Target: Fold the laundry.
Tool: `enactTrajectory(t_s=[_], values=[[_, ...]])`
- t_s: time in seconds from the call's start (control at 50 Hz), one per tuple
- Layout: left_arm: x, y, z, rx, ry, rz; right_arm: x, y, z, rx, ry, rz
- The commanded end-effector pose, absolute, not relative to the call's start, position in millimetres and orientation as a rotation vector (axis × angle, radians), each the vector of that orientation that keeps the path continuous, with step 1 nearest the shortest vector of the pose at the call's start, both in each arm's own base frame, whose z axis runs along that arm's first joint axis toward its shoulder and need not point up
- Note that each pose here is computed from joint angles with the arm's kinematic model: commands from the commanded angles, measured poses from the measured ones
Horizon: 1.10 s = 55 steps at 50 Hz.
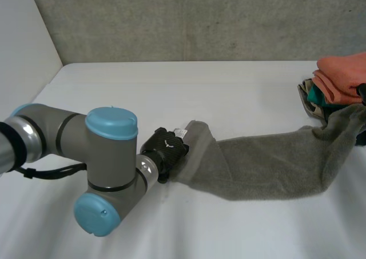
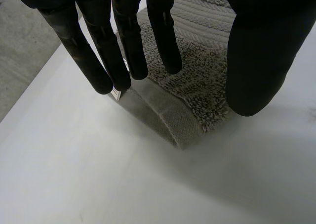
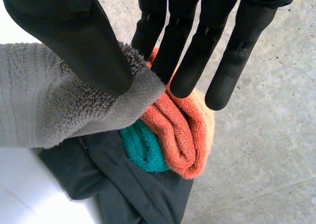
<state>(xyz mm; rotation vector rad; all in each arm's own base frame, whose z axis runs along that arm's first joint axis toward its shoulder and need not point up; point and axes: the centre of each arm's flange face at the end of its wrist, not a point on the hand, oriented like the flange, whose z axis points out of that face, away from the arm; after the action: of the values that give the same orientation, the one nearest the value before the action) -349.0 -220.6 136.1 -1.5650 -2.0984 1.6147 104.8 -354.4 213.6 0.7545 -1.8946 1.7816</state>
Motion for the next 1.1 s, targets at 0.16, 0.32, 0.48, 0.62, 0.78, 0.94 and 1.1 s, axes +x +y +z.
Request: enactTrajectory(t_s=[0.16, 0.32, 0.48, 0.62, 0.78, 0.94, 1.1], values=[[-355.9, -227.1, 113.9, -1.626, -2.165, 1.639, 101.9, -354.9, 211.7, 0.739, -1.905, 1.778], [-346.8, -245.2, 128.8, -1.578, -2.217, 1.753, 102.3, -352.9, 215.1, 0.739, -1.903, 1.782], [-316.4, -244.9, 227.8, -1.356, -2.178, 2.038, 114.1, -338.5, 263.1, 0.821, -1.783, 1.842], [-274.2, -237.3, 302.2, -1.234, -2.166, 2.215, 119.0, -322.2, 322.2, 0.835, -1.707, 1.887], [-250.1, -254.3, 312.6, -1.279, -2.210, 2.186, 143.3, -330.9, 316.2, 0.958, -1.842, 1.878], [-250.1, -306.5, 270.9, -1.301, -2.291, 2.041, 176.2, -359.9, 285.3, 0.977, -1.921, 1.873], [-257.1, -384.3, 297.5, -1.072, -2.170, 2.316, 213.1, -411.6, 294.3, 0.791, -1.730, 2.127]])
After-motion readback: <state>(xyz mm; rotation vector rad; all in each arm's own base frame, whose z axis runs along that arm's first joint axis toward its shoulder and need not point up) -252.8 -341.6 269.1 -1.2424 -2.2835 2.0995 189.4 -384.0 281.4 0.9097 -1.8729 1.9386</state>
